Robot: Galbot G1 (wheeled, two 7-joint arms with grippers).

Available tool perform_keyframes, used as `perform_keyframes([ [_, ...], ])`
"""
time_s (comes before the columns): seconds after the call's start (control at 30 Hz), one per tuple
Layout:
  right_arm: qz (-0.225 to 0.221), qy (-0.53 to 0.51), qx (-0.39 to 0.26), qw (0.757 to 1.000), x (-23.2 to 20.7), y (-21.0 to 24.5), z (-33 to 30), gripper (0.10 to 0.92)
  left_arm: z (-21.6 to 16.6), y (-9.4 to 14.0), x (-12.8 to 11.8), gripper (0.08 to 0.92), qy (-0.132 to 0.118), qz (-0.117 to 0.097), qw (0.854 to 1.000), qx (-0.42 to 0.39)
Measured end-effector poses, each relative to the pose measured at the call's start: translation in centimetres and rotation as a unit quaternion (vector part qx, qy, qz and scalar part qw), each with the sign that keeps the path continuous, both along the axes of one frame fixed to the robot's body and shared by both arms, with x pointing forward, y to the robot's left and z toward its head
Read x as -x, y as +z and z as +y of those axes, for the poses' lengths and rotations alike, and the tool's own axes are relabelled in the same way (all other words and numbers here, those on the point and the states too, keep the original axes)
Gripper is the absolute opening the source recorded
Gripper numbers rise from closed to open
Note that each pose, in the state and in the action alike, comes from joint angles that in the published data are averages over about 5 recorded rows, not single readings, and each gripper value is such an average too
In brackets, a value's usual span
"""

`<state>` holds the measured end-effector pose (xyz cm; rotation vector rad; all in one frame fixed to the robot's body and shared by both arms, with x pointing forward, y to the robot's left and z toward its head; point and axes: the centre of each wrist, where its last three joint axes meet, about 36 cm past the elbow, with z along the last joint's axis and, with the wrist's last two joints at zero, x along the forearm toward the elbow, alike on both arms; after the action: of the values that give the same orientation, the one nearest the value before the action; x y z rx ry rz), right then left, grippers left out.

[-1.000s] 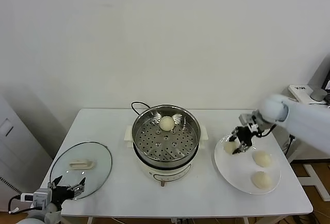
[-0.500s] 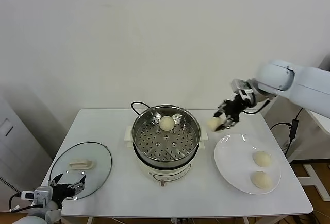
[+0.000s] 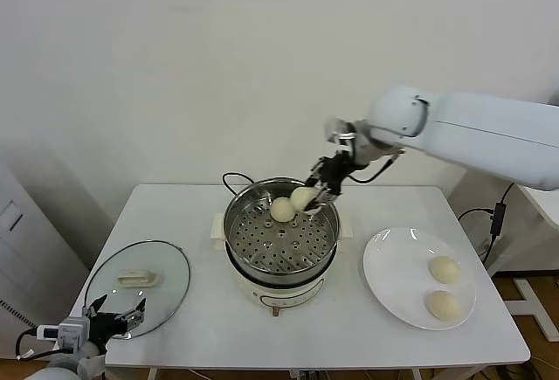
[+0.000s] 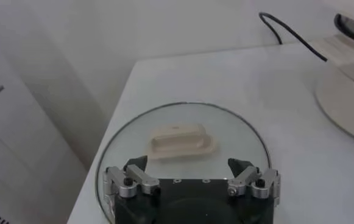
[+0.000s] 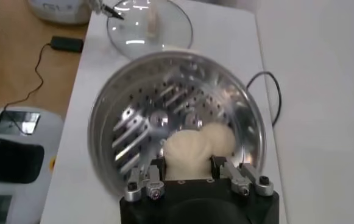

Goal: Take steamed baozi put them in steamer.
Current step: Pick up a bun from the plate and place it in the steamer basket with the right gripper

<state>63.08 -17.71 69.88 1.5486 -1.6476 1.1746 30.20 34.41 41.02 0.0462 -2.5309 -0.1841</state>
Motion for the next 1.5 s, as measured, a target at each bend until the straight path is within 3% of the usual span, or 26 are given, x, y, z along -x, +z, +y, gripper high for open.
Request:
perform_keyframes([
  [0.43,0.005,0.011,0.005,1.000,-1.2,-5.7,6.9,0.467,0.0,0.0,0.1,0.823,0.001,-0.001,1.000,0.000],
  [1.07,0.006,0.014,0.017,1.000,-1.8,-11.8,11.0,0.479,0.0,0.0,0.3,0.823,0.001,0.001,1.000,0.002],
  [1.5,-0.002,0.019,0.013,1.000,-2.1,-11.1,11.2,0.799,-0.1,-0.3,0.4,0.823,0.003,0.001,1.000,0.006],
])
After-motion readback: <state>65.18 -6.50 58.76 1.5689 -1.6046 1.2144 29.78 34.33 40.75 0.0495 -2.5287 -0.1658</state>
